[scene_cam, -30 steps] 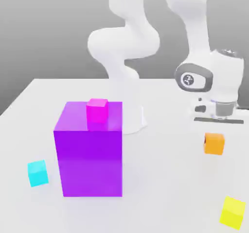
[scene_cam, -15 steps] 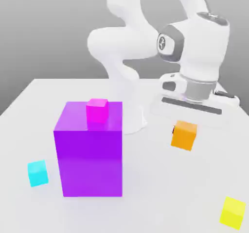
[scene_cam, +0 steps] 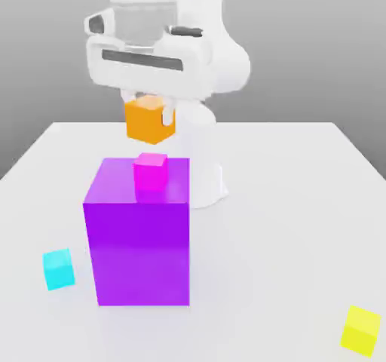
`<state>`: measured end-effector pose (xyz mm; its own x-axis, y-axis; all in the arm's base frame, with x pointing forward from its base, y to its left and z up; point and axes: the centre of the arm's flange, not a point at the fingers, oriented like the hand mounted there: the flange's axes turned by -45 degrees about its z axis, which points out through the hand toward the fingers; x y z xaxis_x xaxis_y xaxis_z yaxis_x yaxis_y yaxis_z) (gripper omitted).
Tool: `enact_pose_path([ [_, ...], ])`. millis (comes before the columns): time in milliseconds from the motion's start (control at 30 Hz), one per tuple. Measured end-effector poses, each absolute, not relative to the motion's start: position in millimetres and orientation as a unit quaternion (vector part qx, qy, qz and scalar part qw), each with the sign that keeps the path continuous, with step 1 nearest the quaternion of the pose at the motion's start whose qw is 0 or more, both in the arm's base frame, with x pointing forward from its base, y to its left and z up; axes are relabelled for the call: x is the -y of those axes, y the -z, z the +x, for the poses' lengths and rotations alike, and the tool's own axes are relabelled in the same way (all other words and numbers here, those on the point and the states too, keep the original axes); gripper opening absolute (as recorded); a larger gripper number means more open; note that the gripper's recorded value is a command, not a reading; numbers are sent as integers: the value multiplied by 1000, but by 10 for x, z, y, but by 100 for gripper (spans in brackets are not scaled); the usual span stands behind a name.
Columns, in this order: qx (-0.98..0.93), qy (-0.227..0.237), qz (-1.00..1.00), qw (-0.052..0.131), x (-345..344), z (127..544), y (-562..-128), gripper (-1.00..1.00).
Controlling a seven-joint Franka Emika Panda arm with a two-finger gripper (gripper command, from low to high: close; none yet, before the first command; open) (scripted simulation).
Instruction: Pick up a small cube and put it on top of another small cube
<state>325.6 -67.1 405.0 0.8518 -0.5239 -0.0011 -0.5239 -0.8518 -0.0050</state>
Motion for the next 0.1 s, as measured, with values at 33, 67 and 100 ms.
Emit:
enact_pose_path([
  [33,-272,0,-962,3,671,3256,-4050,100],
  [67,-272,0,-962,3,671,3256,-4050,100],
  [100,-272,0,-962,3,671,3256,-4050,100],
])
